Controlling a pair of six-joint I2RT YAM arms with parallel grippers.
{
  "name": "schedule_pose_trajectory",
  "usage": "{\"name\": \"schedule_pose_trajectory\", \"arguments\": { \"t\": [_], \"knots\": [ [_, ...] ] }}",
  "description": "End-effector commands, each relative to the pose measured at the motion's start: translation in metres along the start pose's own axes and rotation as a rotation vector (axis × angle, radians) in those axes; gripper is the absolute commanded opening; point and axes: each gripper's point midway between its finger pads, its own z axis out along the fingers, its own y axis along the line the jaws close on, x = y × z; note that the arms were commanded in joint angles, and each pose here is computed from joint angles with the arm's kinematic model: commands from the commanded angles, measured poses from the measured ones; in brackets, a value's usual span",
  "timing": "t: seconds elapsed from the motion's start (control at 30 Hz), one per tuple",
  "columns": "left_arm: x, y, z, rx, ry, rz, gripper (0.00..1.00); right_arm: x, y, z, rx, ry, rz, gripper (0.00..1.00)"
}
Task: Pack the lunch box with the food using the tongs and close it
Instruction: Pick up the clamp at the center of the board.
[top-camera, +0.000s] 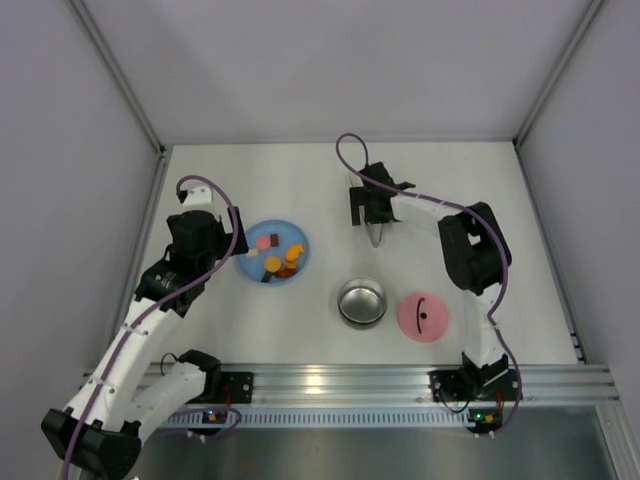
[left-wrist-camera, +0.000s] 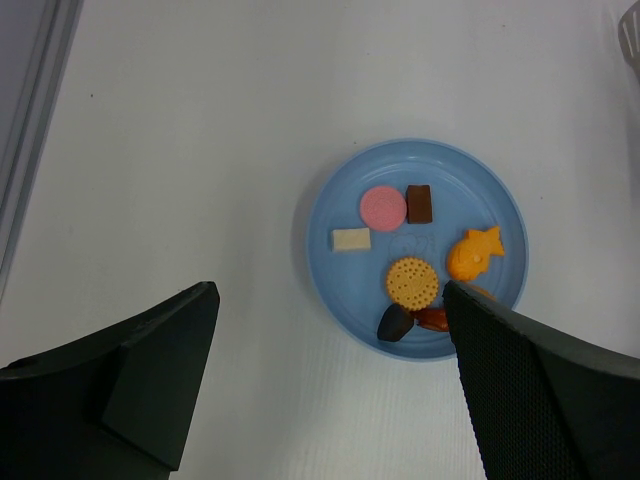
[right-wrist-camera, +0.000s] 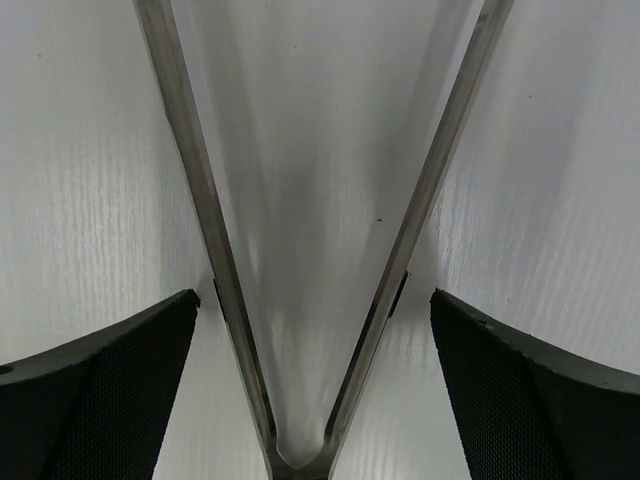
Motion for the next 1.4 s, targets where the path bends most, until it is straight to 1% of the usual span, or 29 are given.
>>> {"name": "schedule_pose_trajectory", "arguments": {
  "t": [0.0, 0.07, 0.17, 0.2, 0.3, 0.47, 0.57, 0.6, 0.67, 0.7, 0.8, 0.87, 0.97, 1.07, 1.17, 1.27, 1.37],
  "knots": [
    [-0.018, -0.003, -0.005, 0.013, -0.046, -0.018, 0.99, -0.013, 0.008, 0.000, 0.005, -0.027, -0.017, 0.97],
    [-0.018, -0.004, -0.005, 0.018, -0.044, -0.018, 0.99, -0.012, 0.009, 0.003, 0.005, -0.022, -0.018, 0.96],
    [-0.018, -0.004, -0.004, 0.021, -0.043, -0.016, 0.99, -0.010, 0.010, 0.006, 0.005, -0.013, -0.020, 0.91],
    [-0.018, -0.005, -0.004, 0.025, -0.042, -0.015, 0.99, -0.008, 0.010, 0.008, 0.006, -0.006, -0.024, 0.87],
    [-0.017, -0.006, -0.005, 0.029, -0.041, -0.013, 0.99, -0.006, 0.010, 0.010, 0.014, 0.001, -0.015, 0.83],
    [-0.017, -0.006, -0.005, 0.034, -0.041, -0.012, 0.99, 0.001, 0.008, 0.013, 0.028, 0.015, 0.002, 0.80],
    [-0.017, -0.007, -0.004, 0.039, -0.040, -0.009, 0.99, 0.006, 0.009, 0.016, 0.019, 0.026, 0.006, 0.76],
    [-0.017, -0.007, -0.004, 0.040, -0.040, -0.009, 0.99, 0.007, 0.010, 0.017, 0.017, 0.030, 0.005, 0.72],
    [-0.016, -0.008, -0.004, 0.044, -0.037, -0.008, 0.99, 0.010, 0.011, 0.017, 0.010, 0.037, 0.010, 0.70],
    [-0.016, -0.008, -0.004, 0.046, -0.038, -0.007, 0.99, 0.011, 0.010, 0.016, 0.010, 0.037, 0.012, 0.66],
    [-0.016, -0.009, -0.004, 0.047, -0.037, -0.007, 0.99, 0.014, 0.010, 0.014, 0.008, 0.034, 0.021, 0.61],
    [-0.016, -0.009, -0.004, 0.050, -0.037, -0.007, 0.99, 0.017, 0.008, 0.013, 0.010, 0.037, 0.024, 0.61],
    [-0.016, -0.009, -0.004, 0.052, -0.036, -0.005, 0.99, 0.018, 0.007, 0.012, 0.012, 0.036, 0.024, 0.51],
    [-0.016, -0.009, -0.005, 0.052, -0.038, -0.006, 0.99, 0.016, 0.005, 0.006, 0.017, 0.031, 0.027, 0.44],
    [-0.016, -0.009, -0.005, 0.054, -0.039, -0.008, 0.99, 0.007, 0.002, -0.007, 0.027, 0.000, 0.027, 0.44],
    [-0.017, -0.010, -0.005, 0.055, -0.040, -0.008, 0.99, -0.012, -0.001, -0.034, 0.035, -0.059, 0.028, 0.43],
    [-0.016, -0.009, -0.005, 0.055, -0.040, -0.008, 0.99, -0.021, -0.002, -0.052, 0.039, -0.087, 0.017, 0.42]
  ]
}}
